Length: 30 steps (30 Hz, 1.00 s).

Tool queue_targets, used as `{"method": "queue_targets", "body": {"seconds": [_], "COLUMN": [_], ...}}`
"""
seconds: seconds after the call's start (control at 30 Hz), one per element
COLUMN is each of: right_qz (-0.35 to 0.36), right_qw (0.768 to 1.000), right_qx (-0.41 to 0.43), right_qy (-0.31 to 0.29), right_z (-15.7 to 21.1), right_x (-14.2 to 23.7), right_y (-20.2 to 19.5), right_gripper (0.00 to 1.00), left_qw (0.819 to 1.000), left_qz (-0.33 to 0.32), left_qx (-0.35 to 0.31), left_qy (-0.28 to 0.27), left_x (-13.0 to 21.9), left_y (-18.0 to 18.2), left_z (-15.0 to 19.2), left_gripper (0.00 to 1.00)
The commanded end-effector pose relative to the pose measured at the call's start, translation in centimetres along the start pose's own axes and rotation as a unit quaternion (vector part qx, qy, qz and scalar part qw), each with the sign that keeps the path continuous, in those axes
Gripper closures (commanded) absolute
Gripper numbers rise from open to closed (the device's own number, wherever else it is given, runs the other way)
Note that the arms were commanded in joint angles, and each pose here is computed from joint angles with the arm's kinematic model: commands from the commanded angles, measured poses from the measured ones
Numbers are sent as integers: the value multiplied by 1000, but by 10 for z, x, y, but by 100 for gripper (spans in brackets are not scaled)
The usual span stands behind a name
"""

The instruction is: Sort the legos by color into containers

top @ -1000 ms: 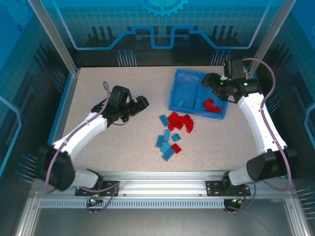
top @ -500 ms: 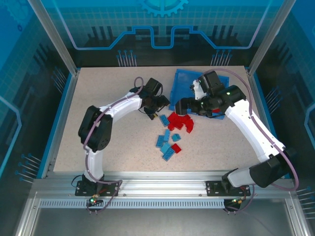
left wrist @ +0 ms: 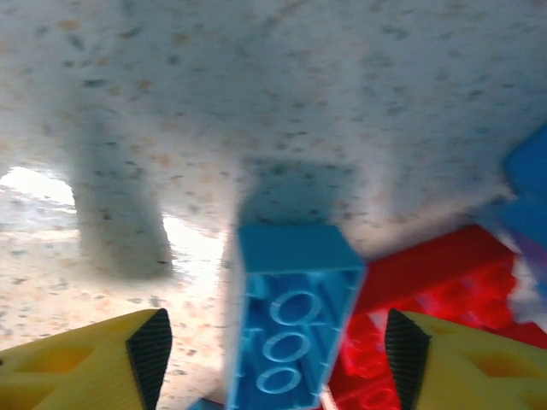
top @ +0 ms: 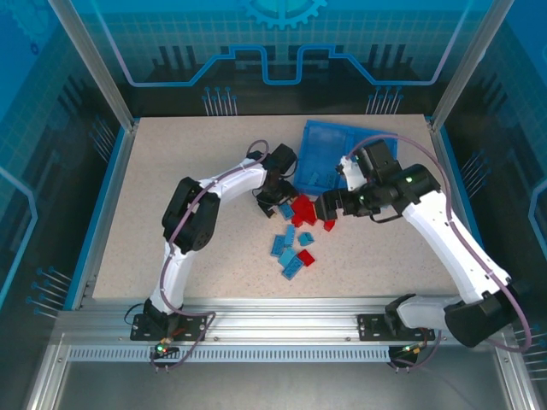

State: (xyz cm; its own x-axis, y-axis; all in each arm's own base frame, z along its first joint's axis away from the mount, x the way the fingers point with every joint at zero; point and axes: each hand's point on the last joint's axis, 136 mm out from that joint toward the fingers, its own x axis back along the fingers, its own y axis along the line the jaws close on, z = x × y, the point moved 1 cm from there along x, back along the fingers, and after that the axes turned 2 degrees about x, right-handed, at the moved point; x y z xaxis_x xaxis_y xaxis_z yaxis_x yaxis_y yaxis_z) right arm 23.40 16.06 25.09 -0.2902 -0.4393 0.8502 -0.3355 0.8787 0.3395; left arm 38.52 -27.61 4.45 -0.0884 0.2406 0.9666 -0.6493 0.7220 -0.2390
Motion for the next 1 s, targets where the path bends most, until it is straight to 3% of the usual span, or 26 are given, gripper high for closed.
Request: {"method": "queue_targets", "body": {"seconds": [0.0,0.47,0.57,0.7,0.8,0.97], "right_qz": [4,8,-1,-5,14,56], "right_qw": [1000,999,999,999,998,992], "right_qx": [11,47,39,28,24,13], "right_qy": [1,13,4,-19,-51,-112], "right_z": [16,25,20,15,10,-1], "right_x": [8,7,5,13,23,35], "right_y": [-3,-7,-4,-2,-7,-25], "right_gripper": [0,0,0,0,0,0], "left_qw": [998,997,998,997,984,934], "left_qz": [-62,-80,-59,7,68,159], "left_qx": [16,-4,-16,-66,-137,-264], "left_qy": [4,-17,-19,-44,-88,-181], "left_x": [-7,1,15,59,107,173], "left_y": [24,35,28,0,-36,-108], "left_z": [4,-5,-5,-5,-1,13], "left_gripper": [34,65,69,76,77,77]}}
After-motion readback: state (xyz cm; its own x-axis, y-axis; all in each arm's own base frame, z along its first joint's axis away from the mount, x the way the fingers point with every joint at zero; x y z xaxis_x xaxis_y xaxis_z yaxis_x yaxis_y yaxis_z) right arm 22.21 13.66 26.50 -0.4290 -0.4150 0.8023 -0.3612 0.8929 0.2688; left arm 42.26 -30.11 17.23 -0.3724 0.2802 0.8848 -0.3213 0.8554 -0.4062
